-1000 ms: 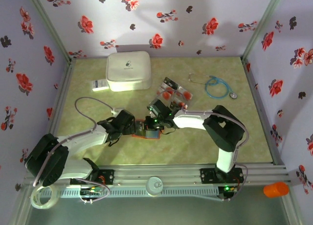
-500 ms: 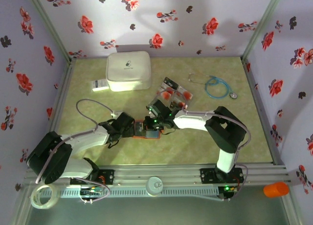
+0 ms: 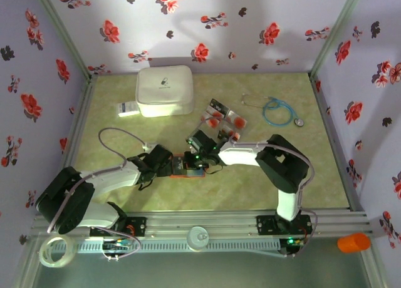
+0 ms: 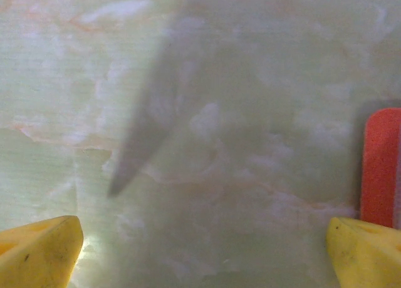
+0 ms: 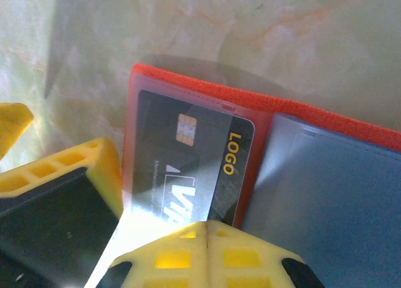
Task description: Put the credit cards into the card holder
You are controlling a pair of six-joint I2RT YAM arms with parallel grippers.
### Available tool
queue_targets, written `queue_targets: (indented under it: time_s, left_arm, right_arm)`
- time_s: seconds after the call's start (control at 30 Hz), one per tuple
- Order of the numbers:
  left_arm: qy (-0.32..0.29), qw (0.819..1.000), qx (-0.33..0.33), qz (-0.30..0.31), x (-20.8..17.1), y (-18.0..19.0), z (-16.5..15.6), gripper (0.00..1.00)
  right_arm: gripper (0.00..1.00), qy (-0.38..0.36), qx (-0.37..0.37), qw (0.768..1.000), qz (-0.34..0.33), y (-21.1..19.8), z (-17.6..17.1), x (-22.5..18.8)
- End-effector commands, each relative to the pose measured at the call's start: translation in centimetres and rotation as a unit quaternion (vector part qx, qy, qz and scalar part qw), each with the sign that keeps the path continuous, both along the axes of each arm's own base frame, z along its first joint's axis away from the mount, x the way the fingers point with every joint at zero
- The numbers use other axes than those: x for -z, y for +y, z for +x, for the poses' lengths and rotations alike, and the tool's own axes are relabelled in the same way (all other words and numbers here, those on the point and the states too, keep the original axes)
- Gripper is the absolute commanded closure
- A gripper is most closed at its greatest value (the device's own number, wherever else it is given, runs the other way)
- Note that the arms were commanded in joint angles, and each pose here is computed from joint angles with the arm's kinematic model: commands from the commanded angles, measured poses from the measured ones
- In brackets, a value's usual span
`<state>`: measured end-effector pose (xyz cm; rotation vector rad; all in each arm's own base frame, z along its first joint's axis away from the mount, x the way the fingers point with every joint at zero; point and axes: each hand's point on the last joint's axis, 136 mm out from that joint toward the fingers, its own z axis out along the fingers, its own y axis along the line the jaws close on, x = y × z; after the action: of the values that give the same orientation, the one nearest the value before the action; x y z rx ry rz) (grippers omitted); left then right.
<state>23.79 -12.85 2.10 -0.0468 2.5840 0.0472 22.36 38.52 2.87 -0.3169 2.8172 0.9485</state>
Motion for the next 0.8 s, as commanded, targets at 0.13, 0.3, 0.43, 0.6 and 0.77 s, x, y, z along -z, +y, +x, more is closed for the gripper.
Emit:
queue_targets:
  time_s: [0.13, 0.3, 0.43, 0.6, 0.77]
  left_arm:
    - [0.001, 1.0, -0.011, -0.002, 0.2, 0.4, -0.2, 0.0]
    - [-0.015, 0.999, -0.025, -0.015, -1.2, 0.5, 0.1, 0.0]
    - [-0.031, 0.998, -0.036, -0.028, -2.9, 0.5, 0.8, 0.0]
    - [-0.038, 0.998, -0.034, -0.036, -3.8, 0.4, 1.2, 0.0]
    - [-0.021, 0.998, -0.037, -0.038, -2.7, 0.5, 0.7, 0.0]
  right_arm:
    - [1.0, 0.002, -0.014, 1.0, -0.006, 1.5, -0.3, 0.3]
    - [1.0, 0.0, -0.015, 1.0, -0.013, 1.1, -0.4, 0.3]
    - [1.0, -0.005, -0.014, 1.0, -0.011, 1.0, -0.4, -0.1]
    - [1.0, -0.019, -0.016, 1.0, -0.011, 0.7, -0.1, -1.5]
    - [1.0, -0.037, -0.018, 0.999, -0.02, 0.2, 0.1, -2.8]
